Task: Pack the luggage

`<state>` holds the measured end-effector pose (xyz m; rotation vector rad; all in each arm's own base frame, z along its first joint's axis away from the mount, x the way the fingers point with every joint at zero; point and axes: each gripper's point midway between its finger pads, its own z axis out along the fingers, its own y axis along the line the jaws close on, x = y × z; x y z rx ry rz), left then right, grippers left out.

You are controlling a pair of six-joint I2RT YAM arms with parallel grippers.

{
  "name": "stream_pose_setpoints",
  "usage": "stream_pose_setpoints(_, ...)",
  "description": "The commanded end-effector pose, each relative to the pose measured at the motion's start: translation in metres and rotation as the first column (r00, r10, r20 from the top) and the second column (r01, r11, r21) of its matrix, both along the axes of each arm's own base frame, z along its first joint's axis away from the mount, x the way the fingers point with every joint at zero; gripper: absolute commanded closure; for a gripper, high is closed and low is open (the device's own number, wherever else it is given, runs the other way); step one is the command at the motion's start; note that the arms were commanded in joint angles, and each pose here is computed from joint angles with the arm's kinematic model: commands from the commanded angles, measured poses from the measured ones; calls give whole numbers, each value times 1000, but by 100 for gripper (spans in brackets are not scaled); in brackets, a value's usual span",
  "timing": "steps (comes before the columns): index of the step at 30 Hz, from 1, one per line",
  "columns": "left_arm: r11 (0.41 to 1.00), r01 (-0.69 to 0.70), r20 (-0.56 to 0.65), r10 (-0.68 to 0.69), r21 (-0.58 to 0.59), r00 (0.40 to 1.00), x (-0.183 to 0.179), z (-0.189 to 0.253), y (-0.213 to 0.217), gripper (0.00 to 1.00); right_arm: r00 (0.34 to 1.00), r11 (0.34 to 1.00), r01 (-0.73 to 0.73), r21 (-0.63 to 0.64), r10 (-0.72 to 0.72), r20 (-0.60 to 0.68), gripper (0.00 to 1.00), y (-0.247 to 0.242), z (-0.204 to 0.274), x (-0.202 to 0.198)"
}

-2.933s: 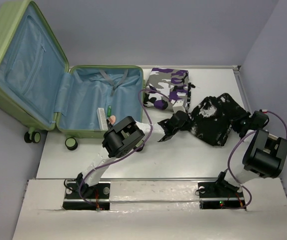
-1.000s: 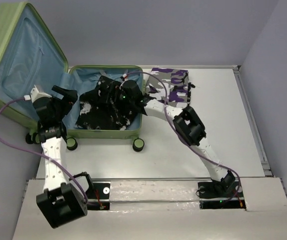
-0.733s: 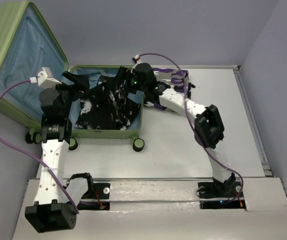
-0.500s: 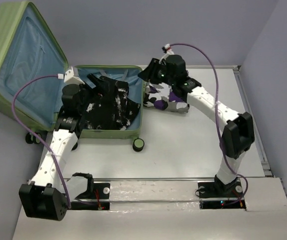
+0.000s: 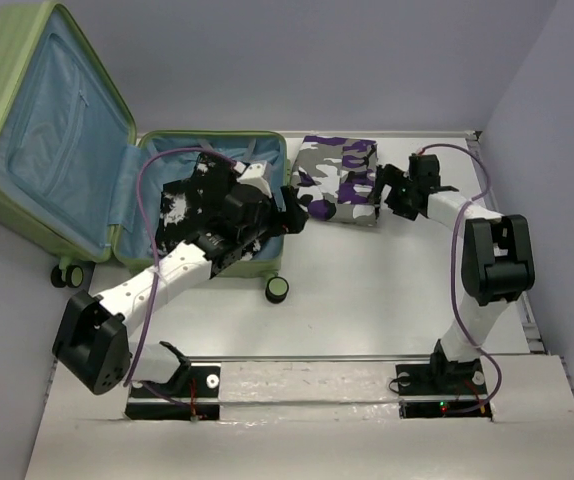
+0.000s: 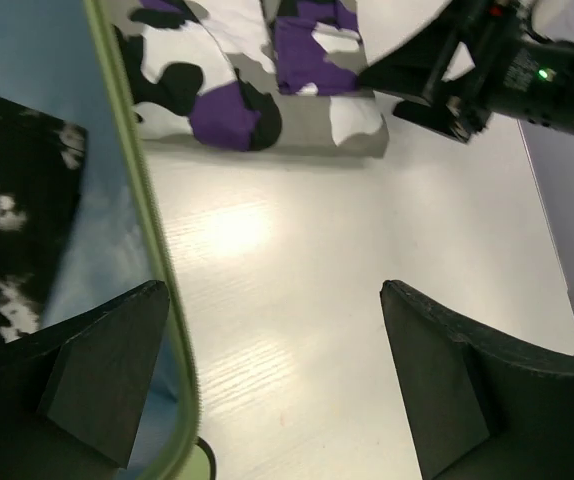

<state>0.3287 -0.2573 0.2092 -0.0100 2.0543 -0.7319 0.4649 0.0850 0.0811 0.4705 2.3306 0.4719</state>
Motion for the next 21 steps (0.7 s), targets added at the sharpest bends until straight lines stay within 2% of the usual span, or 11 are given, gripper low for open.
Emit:
stream_pose_setpoints(1,998,41,101,-36,-54,994,-2,32,-29,1,993,992,-122,45,121,17,0,28,-10,4)
stream_pose_setpoints(6,994,86,72,-81,-64,994,-17,15,-45,1,989,976,-147,160,143,37,1,47,-22,13)
stream_pose_setpoints(9,994,93,58,-89,-62,994,-20,7,-48,1,993,973,-118,197,116,21,10,43,-36,19)
stream_pose_setpoints(10,994,98,52,-95,-54,994,-21,4,-51,1,994,969,-100,225,105,-9,31,45,-48,14)
stream_pose_setpoints(12,993,106,49,-104,-48,993,-22,2,-55,1,998,967,-58,250,57,9,60,35,-50,17)
stream_pose_setpoints(13,993,112,45,-110,-40,993,-22,-1,-58,1,999,969,-44,243,45,2,81,33,-54,11)
stream_pose_setpoints(14,993,115,44,-113,-36,993,-22,-2,-60,1,1000,972,-20,233,20,1,87,23,-54,9)
stream_pose_setpoints(16,993,119,39,-118,-21,992,-19,-3,-65,1,1000,977,24,211,-26,5,92,3,-51,1)
stream_pose_setpoints(17,993,119,38,-119,-12,992,-17,-3,-68,1,998,979,44,197,-53,41,92,-8,-35,-1)
stream_pose_setpoints(21,989,134,11,-135,59,991,-5,-12,-87,1,994,979,109,174,-113,11,93,-44,-40,-51)
